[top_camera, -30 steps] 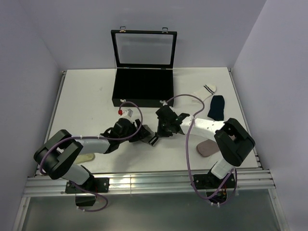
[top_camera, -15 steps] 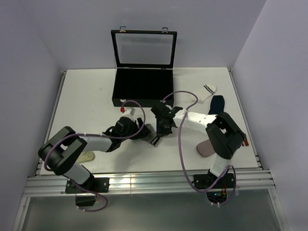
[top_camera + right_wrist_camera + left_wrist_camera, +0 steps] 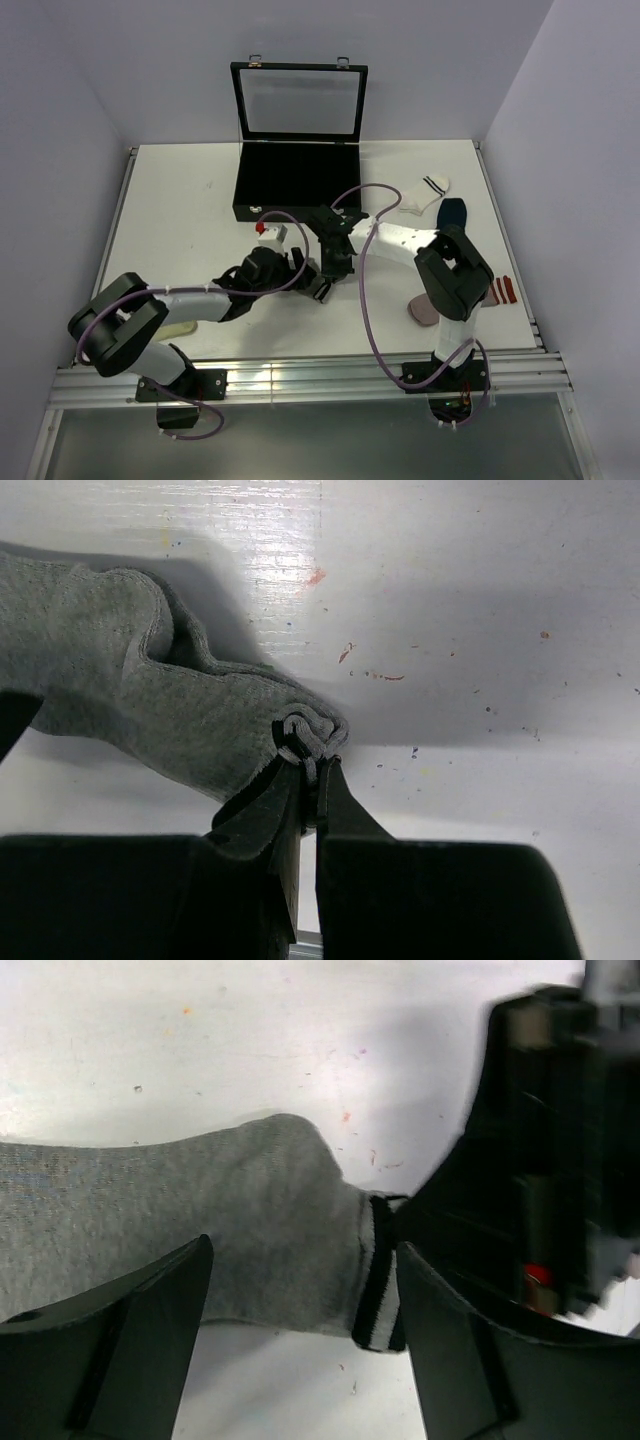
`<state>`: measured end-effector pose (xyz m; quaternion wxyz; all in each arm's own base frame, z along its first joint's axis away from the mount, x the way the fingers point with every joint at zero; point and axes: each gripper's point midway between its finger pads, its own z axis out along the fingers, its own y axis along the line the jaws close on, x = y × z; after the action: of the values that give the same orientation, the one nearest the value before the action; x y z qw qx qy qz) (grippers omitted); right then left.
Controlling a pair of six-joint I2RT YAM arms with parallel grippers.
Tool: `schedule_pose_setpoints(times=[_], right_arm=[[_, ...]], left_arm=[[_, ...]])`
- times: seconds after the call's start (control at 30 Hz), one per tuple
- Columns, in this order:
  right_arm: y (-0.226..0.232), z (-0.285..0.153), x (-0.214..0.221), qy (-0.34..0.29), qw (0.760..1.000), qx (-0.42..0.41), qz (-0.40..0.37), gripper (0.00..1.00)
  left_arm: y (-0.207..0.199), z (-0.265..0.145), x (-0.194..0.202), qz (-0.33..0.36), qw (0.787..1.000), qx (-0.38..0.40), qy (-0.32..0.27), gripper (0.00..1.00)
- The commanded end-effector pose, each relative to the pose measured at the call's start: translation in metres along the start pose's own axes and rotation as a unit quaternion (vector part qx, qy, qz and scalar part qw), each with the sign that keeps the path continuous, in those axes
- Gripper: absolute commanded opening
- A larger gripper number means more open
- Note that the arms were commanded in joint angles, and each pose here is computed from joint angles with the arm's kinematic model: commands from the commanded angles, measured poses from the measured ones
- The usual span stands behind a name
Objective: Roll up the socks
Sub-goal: Roll the sock at the center of the board.
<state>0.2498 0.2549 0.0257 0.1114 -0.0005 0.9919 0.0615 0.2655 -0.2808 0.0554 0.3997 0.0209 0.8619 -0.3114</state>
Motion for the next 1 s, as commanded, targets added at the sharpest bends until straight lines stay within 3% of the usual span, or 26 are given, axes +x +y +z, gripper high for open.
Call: schedule_pose_setpoints(times=[0.0, 0.23, 0.47, 0.77, 0.87, 0.97], right_arm=[[-0.016, 0.004, 0.009, 0.020, 0.999, 0.049, 0.003, 0.00], [-0.009, 0.005, 0.009, 0.030, 0.999, 0.041, 0.007, 0.00], [-0.007, 0.008, 0.012, 0.040, 0.998, 0.038, 0.009, 0.00], [-0.006, 0.012, 0.016, 0.048, 0.998, 0.031, 0.011, 0.00], [-0.006, 0.014, 0.018, 0.051, 0.998, 0.029, 0.013, 0.00], [-0.005, 0.015, 0.018, 0.049, 0.998, 0.025, 0.016, 0.00]], left_arm=[[-0.010, -0.012, -0.019, 0.041, 0.998, -0.014, -0.051, 0.78], [-0.060, -0.021, 0.018, 0.120, 0.991, 0.019, -0.046, 0.73], [-0.082, -0.012, 0.040, 0.156, 0.987, 0.020, -0.042, 0.70], [-0.078, 0.004, 0.054, 0.198, 0.980, -0.016, -0.031, 0.66], [-0.070, 0.008, 0.062, 0.206, 0.978, -0.030, -0.018, 0.62], [-0.059, 0.010, 0.073, 0.205, 0.978, -0.046, -0.002, 0.52]])
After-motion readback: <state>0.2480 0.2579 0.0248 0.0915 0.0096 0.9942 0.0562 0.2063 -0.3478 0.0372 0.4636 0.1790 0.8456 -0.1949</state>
